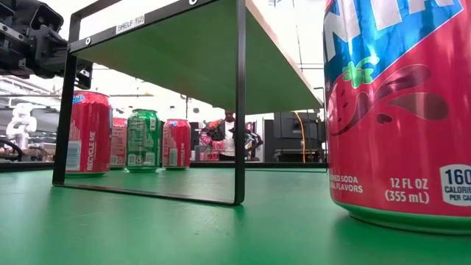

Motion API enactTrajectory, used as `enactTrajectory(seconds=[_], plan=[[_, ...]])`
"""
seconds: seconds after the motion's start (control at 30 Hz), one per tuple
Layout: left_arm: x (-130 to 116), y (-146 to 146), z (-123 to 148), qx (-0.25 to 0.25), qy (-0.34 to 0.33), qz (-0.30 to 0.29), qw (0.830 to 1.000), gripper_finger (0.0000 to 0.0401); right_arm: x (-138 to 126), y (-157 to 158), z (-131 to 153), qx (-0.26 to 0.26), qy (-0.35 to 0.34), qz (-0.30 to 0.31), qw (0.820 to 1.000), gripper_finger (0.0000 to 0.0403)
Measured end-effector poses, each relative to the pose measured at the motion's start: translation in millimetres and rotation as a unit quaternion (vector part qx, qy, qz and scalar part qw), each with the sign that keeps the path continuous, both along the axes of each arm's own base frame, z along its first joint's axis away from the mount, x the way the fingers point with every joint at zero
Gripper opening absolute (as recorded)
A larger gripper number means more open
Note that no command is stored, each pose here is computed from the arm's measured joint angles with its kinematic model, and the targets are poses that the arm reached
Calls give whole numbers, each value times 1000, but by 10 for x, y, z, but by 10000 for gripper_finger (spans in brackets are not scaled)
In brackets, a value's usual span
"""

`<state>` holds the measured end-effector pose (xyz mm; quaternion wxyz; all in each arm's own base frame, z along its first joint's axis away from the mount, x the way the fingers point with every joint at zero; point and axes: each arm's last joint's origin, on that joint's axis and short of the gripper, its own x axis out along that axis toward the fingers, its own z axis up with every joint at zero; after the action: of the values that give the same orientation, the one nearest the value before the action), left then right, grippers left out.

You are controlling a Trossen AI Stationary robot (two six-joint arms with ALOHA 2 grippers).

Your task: Sort soda cans

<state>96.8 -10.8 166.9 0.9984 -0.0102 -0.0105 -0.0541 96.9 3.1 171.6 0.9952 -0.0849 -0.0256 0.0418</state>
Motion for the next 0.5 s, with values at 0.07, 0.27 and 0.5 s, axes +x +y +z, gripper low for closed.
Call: enactTrajectory(seconds=[0.07, 0.27, 0.5], plan=[[0, 0, 1, 0, 0, 0, 1000, 0, 0, 0, -1, 0, 0, 0, 1000, 0], [0, 0, 0, 0, 0, 0, 1000, 0, 0, 0, -1, 6, 1, 0, 1000, 0], [0, 0, -1, 0, 0, 0, 1000, 0, -21, 0, 97, 20, -12, 2, 1000, 0]])
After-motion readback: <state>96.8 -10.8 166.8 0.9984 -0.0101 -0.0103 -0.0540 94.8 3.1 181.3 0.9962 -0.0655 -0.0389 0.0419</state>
